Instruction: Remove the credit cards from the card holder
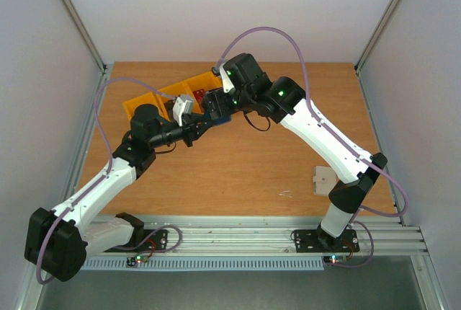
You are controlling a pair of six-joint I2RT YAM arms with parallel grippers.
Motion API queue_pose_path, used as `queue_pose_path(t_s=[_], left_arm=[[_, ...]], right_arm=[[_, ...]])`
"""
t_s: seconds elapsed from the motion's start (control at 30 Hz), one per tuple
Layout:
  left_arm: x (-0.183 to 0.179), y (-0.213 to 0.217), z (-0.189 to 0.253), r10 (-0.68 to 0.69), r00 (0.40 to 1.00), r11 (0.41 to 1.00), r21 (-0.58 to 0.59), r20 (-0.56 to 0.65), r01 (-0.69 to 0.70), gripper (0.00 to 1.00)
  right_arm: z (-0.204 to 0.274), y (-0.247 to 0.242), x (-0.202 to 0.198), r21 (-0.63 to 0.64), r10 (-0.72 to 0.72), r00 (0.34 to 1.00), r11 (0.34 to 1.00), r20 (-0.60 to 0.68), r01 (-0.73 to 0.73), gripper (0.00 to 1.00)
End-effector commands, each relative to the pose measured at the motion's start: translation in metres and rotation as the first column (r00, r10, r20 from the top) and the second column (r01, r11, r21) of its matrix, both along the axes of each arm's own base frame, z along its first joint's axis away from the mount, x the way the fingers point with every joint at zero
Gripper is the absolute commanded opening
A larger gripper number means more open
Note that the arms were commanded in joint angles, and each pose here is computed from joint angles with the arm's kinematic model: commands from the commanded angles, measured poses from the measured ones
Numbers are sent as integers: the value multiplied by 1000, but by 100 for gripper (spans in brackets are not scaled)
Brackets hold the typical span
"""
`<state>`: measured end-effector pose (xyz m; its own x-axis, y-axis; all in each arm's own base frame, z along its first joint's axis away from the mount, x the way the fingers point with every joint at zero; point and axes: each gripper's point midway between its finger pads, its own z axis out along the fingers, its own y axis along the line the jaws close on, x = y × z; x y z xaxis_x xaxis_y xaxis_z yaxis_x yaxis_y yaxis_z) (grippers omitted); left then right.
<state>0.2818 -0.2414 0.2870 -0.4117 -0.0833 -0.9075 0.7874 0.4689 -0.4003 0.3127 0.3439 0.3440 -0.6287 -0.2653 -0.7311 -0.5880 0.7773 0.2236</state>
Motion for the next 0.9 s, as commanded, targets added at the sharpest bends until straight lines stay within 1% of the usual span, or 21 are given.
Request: queue_pose_path(t_s=[0.0,0.03,0.1,0.2,0.3,0.43,0.67,0.77,0.87], left_arm=[[21,26,14,214,975,977,-23,58,-213,0],[23,29,13,240,969,971,-20,57,-239,0],[24,33,12,265,962,964,-17,57,-265,0],[24,34,13,271,961,963,-25,55,-270,0],[24,33,15,264,963,964,-34,52,-263,0],[24,32,15,261,964,965,-34,53,-260,0],[22,31,17,252,966,967,-37,58,-250,0],[22,31,16,247,967,969,-35,58,-245,0],[22,31,13,247,967,969,-32,55,-246,0]], right_arm=[[24,-30,-3,-58,0,996,998,86,6,88],[22,-35,-1,-87,-10,995,996,98,19,87],[15,-40,-2,-127,-12,995,992,96,24,79],[6,-29,-11,-127,38,997,991,69,-29,65],[8,-11,-17,-99,86,992,992,91,-77,55],[10,8,-16,-69,106,989,993,103,-99,48],[-3,16,2,-112,57,993,993,103,-45,36],[-7,21,7,-121,55,993,992,101,-42,35],[-12,26,12,-127,50,994,991,100,-37,30]])
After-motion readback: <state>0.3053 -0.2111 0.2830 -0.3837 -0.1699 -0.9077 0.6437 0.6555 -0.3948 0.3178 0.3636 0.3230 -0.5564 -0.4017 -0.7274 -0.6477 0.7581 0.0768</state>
